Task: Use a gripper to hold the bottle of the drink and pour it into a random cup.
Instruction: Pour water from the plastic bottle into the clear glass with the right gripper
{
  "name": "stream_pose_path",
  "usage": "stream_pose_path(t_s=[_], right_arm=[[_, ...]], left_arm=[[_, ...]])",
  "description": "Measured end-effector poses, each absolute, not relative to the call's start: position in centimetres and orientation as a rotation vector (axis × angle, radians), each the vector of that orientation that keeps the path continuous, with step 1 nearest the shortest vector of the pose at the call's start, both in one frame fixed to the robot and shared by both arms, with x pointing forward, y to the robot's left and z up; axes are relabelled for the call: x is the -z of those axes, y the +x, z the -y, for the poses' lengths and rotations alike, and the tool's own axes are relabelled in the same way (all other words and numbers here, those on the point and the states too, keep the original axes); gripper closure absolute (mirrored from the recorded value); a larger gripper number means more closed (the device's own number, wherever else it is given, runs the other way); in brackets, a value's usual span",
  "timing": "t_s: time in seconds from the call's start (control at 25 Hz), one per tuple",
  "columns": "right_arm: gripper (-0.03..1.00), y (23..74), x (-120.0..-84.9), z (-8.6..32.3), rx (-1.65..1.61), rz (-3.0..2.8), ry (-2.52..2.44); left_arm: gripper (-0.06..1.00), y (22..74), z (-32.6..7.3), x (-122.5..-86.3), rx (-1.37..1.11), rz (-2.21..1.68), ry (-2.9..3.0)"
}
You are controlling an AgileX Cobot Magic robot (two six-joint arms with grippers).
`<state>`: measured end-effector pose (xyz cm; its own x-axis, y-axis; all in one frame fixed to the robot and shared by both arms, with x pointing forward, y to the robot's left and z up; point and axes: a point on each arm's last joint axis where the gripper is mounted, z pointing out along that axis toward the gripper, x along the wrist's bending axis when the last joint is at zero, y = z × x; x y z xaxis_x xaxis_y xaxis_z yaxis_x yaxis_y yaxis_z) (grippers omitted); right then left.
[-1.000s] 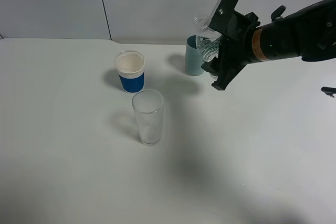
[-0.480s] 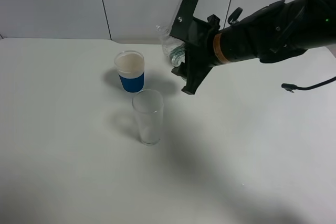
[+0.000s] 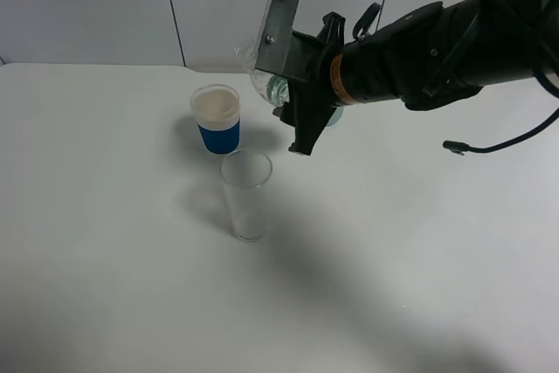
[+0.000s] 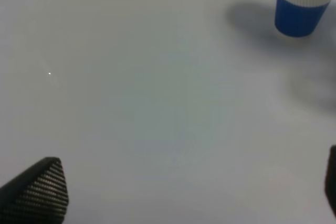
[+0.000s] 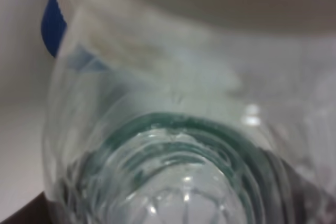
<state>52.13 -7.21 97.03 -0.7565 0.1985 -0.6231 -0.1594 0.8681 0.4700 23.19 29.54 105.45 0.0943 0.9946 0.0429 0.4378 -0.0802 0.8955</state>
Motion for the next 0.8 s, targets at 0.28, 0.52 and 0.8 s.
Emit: stream_pose_path(t_s=[0.28, 0.52, 0.8], right_arm=[[0.4, 52.38, -97.12, 7.46, -0.557, -2.295, -0.117], [0.4, 52.36, -97.11, 7.43, -0.5, -2.272, -0.254], [0.4, 51.91, -97.07, 6.89, -0.484, -2.257, -0.376]], left_arm=[[-0.05, 23.19, -29.54, -105.45, -0.942, -1.439, 1.625], [-0.05, 23.19, -29.54, -105.45, -0.942, -1.439, 1.625], [-0.05, 23.19, -29.55, -105.45, -0.943, -1.44, 1.626]])
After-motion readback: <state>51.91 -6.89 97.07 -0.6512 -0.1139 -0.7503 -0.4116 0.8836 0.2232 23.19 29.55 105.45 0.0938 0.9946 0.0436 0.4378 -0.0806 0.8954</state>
